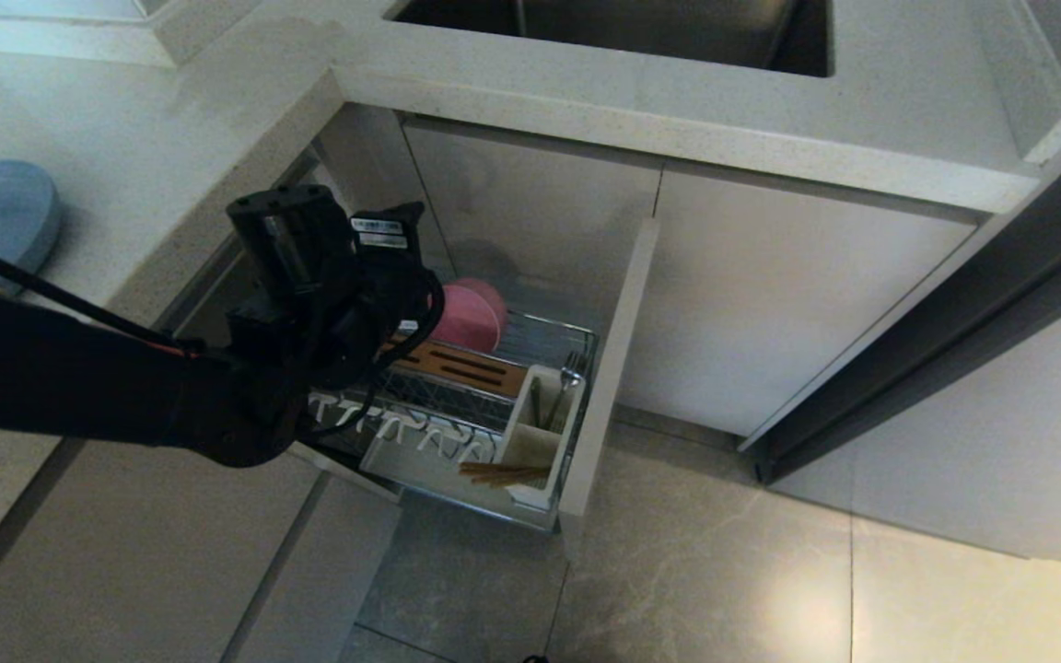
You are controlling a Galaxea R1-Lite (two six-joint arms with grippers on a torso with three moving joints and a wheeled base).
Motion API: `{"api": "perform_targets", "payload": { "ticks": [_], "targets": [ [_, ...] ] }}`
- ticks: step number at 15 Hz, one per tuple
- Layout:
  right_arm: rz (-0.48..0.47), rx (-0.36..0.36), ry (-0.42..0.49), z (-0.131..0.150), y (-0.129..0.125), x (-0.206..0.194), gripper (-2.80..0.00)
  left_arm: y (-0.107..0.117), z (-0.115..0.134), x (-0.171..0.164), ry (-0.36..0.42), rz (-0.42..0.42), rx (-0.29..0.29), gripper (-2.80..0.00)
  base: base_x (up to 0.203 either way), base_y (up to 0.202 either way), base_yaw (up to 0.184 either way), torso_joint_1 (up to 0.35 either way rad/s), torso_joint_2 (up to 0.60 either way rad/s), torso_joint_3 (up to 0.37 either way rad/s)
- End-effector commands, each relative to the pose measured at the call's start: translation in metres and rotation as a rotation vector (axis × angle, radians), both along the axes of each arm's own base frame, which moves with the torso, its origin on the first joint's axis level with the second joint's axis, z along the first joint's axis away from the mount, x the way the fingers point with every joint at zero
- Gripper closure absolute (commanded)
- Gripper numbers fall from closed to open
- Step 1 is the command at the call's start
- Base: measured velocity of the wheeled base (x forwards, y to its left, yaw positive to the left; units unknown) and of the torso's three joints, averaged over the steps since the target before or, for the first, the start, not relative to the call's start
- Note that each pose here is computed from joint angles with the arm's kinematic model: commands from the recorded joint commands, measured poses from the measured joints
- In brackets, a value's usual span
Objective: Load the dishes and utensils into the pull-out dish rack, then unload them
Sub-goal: Pick up the chopsticks and place it in the cupboard
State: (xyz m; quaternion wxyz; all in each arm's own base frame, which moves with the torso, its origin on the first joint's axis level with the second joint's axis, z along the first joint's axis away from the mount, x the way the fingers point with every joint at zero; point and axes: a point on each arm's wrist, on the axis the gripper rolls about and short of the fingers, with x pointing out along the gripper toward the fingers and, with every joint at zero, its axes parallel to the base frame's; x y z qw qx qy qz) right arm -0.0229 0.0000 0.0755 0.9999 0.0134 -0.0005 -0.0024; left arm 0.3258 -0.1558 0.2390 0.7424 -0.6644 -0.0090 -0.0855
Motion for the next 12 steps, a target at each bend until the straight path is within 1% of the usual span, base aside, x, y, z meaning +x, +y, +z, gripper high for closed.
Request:
{"api": "perform_targets", "payload": {
  "ticks": [1, 3, 5, 6, 8, 9, 10, 12],
  "targets": [
    [0.0, 0.001, -0.001, 0.0, 0.0, 0.0, 0.0, -0.001, 0.01, -0.024, -0.016, -0.032, -0.015, 0.0, 0.0, 0.0, 0.0, 0.0, 0.0, 0.0],
    [0.0, 0.0, -0.001, 0.0, 0.0, 0.0, 0.0, 0.0, 0.013, -0.042, 0.004, -0.05, 0.002, 0.0, 0.0, 0.0, 0.0, 0.0, 0.0, 0.0],
    [0.0, 0.001, -0.001, 0.0, 0.0, 0.0, 0.0, 0.002, 0.013, -0.059, 0.095, -0.071, 0.058, 0.0, 0.0, 0.0, 0.0, 0.0, 0.0, 0.0],
    [0.0, 0.001, -0.001, 0.0, 0.0, 0.0, 0.0, 0.002, 0.015, -0.07, 0.127, -0.09, 0.079, 0.0, 0.0, 0.0, 0.0, 0.0, 0.0, 0.0],
    [0.0, 0.001, -0.001, 0.0, 0.0, 0.0, 0.0, -0.001, 0.021, -0.093, 0.159, -0.143, 0.108, 0.0, 0.0, 0.0, 0.0, 0.0, 0.0, 0.0],
    [0.0, 0.001, -0.001, 0.0, 0.0, 0.0, 0.0, -0.002, 0.025, -0.106, 0.168, -0.172, 0.139, 0.0, 0.0, 0.0, 0.0, 0.0, 0.0, 0.0],
    [0.0, 0.001, -0.001, 0.0, 0.0, 0.0, 0.0, -0.004, 0.028, -0.118, 0.174, -0.203, 0.195, 0.0, 0.0, 0.0, 0.0, 0.0, 0.0, 0.0],
    [0.0, 0.0, -0.001, 0.0, 0.0, 0.0, 0.0, -0.003, 0.04, -0.143, 0.14, -0.26, 0.293, 0.0, 0.0, 0.0, 0.0, 0.0, 0.0, 0.0]
  ]
}}
